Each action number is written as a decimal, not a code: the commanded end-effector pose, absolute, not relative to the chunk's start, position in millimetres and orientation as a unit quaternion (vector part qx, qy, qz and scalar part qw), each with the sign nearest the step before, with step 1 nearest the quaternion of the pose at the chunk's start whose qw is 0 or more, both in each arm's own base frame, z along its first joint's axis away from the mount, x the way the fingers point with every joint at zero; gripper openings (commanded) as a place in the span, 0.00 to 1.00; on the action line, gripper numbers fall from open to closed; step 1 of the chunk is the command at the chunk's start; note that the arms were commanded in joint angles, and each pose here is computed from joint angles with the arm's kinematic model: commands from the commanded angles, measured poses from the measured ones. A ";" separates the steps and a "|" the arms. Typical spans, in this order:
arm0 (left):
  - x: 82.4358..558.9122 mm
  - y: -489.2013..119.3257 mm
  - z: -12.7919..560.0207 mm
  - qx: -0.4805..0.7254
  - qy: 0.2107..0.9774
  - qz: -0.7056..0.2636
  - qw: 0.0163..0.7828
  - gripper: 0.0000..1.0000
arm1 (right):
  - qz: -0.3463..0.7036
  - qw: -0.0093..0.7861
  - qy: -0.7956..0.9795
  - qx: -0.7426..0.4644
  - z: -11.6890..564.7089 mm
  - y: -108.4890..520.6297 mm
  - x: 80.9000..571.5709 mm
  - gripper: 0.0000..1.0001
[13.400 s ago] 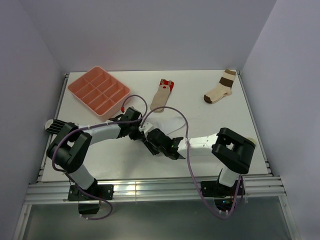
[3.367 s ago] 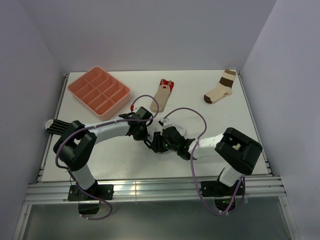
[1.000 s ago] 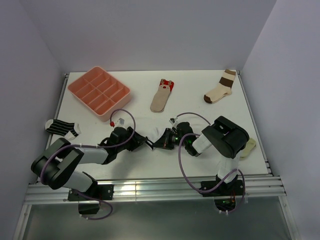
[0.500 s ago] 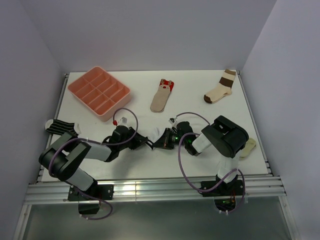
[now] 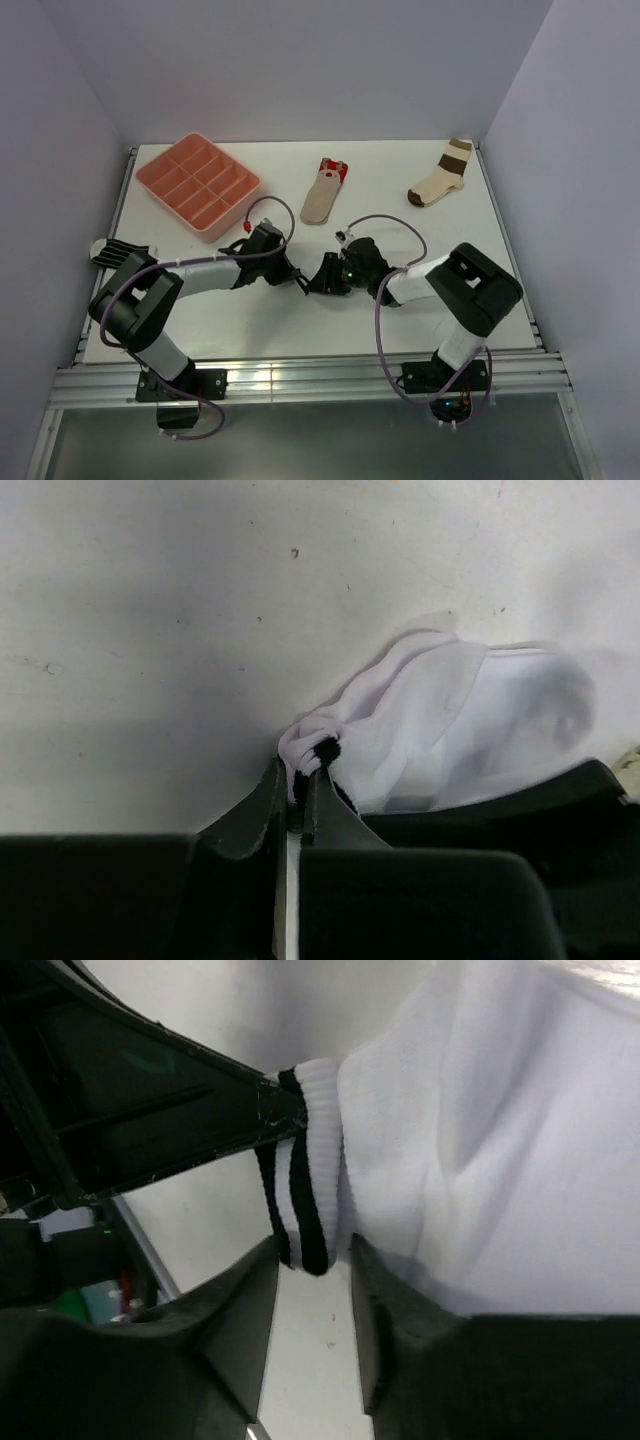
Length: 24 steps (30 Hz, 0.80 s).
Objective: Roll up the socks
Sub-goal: Roll the sock at the center of the board.
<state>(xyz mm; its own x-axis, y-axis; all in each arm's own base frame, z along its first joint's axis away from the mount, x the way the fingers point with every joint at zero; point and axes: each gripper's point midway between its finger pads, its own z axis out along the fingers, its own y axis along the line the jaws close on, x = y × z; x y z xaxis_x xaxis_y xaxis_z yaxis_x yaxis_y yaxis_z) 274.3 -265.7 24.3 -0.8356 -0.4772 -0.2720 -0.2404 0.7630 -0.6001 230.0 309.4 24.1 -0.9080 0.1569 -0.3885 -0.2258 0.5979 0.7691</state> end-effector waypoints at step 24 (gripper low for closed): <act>249.8 -240.8 1.2 -0.100 0.984 -0.053 0.134 0.00 | 0.150 0.459 0.845 -0.229 51.7 344.7 232.3 0.52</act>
<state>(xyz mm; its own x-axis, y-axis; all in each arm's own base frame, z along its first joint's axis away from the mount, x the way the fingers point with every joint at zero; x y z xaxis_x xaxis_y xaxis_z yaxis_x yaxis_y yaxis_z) 274.1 -268.8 26.9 -0.9080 -0.2825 -0.3095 -0.1920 0.9370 -0.2919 220.9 330.8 37.9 -0.5470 -0.2404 -0.8019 -0.5267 0.8434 0.1064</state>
